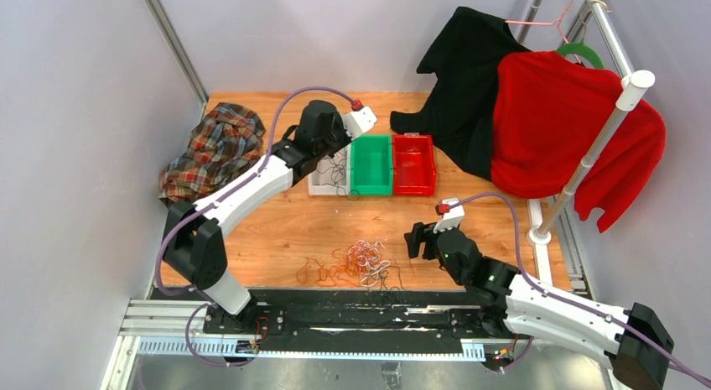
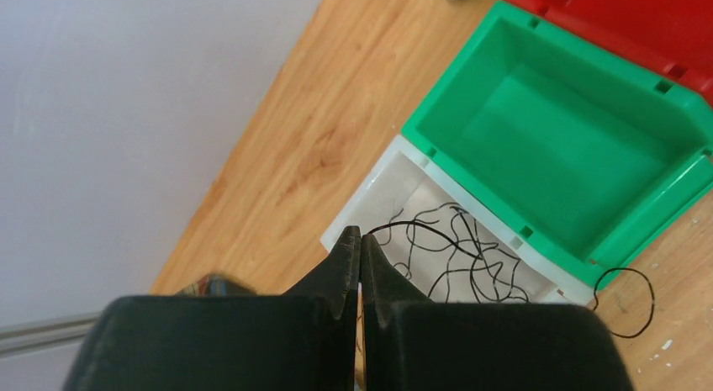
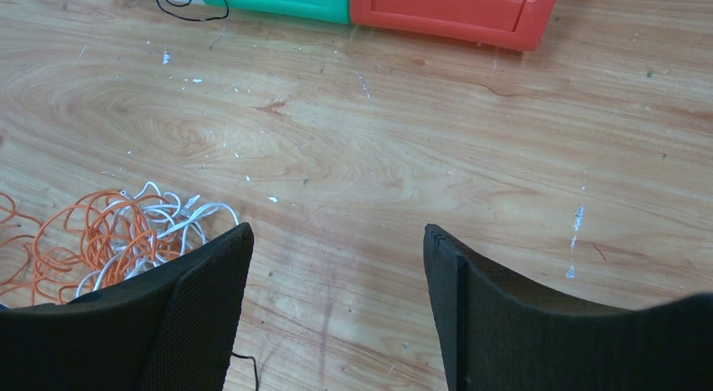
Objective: Untangle the cables
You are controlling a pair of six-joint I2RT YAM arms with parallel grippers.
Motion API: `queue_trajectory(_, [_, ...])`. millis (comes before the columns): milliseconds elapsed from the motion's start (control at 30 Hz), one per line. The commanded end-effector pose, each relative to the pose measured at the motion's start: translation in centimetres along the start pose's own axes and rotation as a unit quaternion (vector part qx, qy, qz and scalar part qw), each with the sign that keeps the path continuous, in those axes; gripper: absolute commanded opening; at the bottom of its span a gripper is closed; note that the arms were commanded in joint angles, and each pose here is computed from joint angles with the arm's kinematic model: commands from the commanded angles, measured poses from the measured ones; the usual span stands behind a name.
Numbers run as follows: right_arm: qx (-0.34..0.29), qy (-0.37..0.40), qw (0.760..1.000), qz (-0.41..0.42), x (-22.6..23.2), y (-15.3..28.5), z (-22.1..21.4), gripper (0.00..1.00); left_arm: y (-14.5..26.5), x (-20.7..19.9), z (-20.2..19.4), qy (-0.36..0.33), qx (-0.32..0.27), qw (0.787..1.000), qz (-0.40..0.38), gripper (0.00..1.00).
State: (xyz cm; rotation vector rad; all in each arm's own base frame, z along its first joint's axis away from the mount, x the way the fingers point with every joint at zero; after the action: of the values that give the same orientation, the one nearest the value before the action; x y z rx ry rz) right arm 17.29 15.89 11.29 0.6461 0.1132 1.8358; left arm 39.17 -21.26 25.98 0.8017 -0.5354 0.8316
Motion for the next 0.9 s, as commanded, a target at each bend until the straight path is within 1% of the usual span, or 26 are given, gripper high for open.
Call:
queue_trajectory(0, [-0.009,-0.013,1.0,-0.019,-0.8,0.0,0.1,0.74,-1.9,-0.1,-0.9,-0.01,0.024,1.0,0.017,0.0])
queue_trajectory(133, [-0.007,-0.012,1.0,-0.022,-1.0,0.0,-0.1,0.74,-3.4,-0.6,-2.3,-0.03,0.049,0.998,0.026,0.0])
queue_trajectory(233, [-0.005,-0.011,1.0,-0.024,-1.0,0.0,-0.3,0.74,-4.6,-1.7,-3.5,-0.043,0.065,0.997,0.018,0.0])
queue_trajectory(367, [-0.005,-0.011,1.0,-0.025,-0.9,-0.1,-0.1,0.74,-6.4,-3.1,-5.2,-0.049,0.099,0.994,0.006,0.0])
queue_trajectory(433, [-0.007,-0.012,1.0,-0.025,-0.8,-0.1,0.1,0.74,-7.3,-3.4,-6.0,-0.054,0.112,0.992,0.013,0.0])
queue_trajectory(533, [-0.011,-0.013,1.0,-0.022,-0.6,-0.1,0.5,0.74,-8.4,-3.8,-7.0,-0.042,0.127,0.991,0.012,0.0])
queue_trajectory(733, [-0.012,-0.01,1.0,-0.022,-0.5,0.0,0.7,0.74,-9.4,-5.5,-7.9,-0.011,0.133,0.991,-0.015,0.01])
queue_trajectory(767, [-0.013,-0.01,1.0,-0.021,-0.4,0.0,0.8,0.74,-9.4,-5.5,-7.9,-0.007,0.134,0.991,-0.015,0.05])
queue_trajectory(833, [-0.013,-0.009,1.0,-0.021,-0.5,0.1,0.8,0.74,-9.5,-5.2,-7.7,0.003,0.132,0.991,-0.022,0.24])
queue_trajectory(867, [-0.014,-0.009,1.0,-0.021,-0.4,0.1,0.9,0.74,-9.4,-4.9,-7.5,0.013,0.13,0.991,-0.023,0.36])
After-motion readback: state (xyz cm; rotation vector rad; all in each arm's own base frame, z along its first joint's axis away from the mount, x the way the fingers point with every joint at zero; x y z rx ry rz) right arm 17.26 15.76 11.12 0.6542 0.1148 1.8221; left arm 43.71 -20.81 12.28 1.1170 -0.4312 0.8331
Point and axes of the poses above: each gripper's point midway between its finger pads, its own y axis back along the fingers, its own x axis along the line the jaws close on, z = x × y, the point moved 4 cm from there along y, back along the fingers, and after that the axes turned 12 degrees about -y, right-handed, at the moved point
